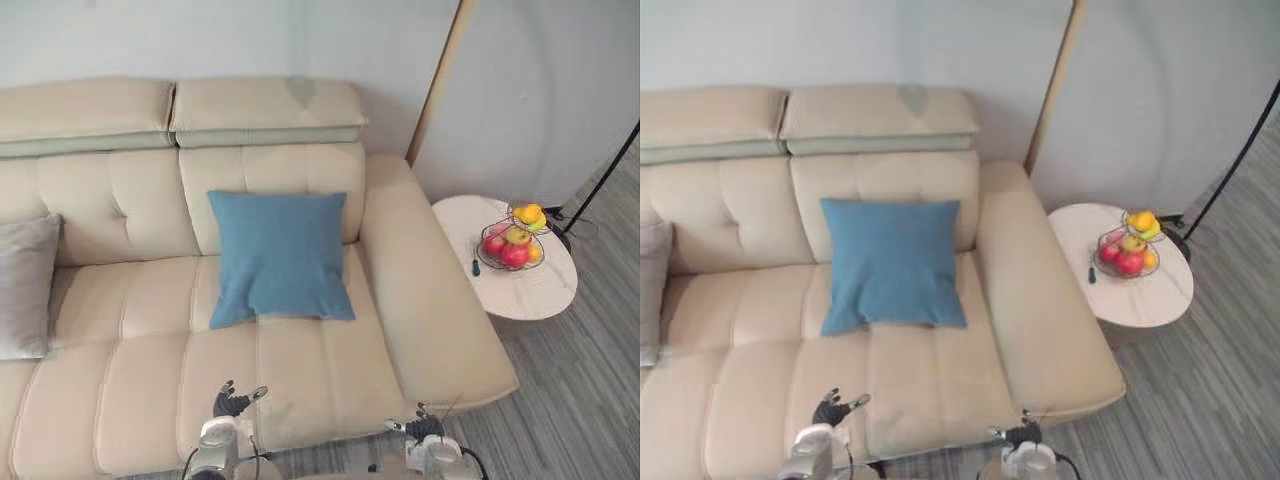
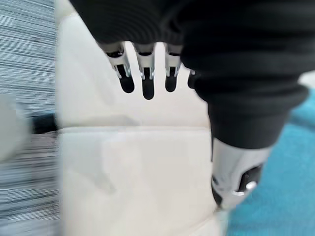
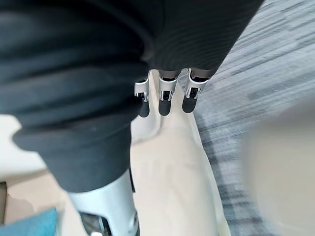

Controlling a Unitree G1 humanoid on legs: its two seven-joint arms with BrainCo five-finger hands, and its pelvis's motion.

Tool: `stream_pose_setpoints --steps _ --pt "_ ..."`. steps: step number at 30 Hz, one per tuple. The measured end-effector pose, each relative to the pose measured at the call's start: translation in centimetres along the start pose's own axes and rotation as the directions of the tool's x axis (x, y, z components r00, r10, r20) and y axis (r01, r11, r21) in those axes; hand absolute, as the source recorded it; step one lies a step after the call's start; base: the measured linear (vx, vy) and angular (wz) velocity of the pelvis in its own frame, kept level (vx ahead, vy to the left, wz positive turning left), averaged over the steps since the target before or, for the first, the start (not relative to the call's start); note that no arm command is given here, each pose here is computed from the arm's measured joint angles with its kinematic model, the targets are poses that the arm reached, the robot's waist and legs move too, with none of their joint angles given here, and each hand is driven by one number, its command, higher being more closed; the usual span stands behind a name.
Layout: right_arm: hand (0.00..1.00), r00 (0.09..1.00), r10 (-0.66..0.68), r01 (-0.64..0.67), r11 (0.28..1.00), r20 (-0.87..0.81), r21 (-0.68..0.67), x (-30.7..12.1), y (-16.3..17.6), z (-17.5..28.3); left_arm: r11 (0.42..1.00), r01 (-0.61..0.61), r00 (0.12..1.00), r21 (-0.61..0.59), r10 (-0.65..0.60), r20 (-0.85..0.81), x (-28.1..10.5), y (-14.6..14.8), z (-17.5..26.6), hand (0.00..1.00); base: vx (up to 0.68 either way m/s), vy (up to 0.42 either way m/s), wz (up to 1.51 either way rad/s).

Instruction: Pick up cushions and gather them together orderly.

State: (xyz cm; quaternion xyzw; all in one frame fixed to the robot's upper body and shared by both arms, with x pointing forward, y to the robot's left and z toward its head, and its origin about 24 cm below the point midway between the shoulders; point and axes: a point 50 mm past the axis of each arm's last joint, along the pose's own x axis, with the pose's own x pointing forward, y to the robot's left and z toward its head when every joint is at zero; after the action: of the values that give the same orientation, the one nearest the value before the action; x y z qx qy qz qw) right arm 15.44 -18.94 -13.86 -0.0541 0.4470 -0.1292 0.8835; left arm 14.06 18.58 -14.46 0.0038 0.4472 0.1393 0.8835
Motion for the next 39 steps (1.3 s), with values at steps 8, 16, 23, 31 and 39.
stream_pose_setpoints --steps 8,16,23,31,39 --pt "0.00 0.997 -0.032 0.030 0.999 -0.065 -0.034 0.1 -1.0 -1.3 1.000 0.011 0.999 -0.004 -0.012 -0.053 -0.4 -0.3 -1.6 0.00 -0.24 -0.078 0.19" --pt "0.00 0.991 -0.025 0.024 1.000 -0.128 -0.010 -0.6 -0.5 -3.3 0.997 -0.057 0.993 -0.047 0.052 -0.108 -0.9 1.7 -3.4 0.00 -0.17 0.208 -0.17" --pt "0.00 0.982 -0.044 0.048 0.999 -0.184 0.015 -1.2 -1.1 -5.2 0.997 -0.061 0.990 -0.037 0.056 -0.130 -1.1 1.9 -4.1 0.00 0.00 0.105 0.12" --pt "0.00 0.985 -0.040 0.042 0.999 -0.166 0.008 -1.1 -1.0 -4.8 0.999 -0.041 0.990 -0.032 0.036 -0.136 -1.1 1.2 -4.2 0.00 0.03 -0.037 -0.54" --pt "0.00 0.986 -0.052 0.059 0.998 -0.155 0.038 -0.7 -1.4 -4.0 0.999 -0.006 0.997 -0.041 0.003 -0.082 -0.3 -0.1 -1.9 0.00 0.04 -0.139 -1.32"
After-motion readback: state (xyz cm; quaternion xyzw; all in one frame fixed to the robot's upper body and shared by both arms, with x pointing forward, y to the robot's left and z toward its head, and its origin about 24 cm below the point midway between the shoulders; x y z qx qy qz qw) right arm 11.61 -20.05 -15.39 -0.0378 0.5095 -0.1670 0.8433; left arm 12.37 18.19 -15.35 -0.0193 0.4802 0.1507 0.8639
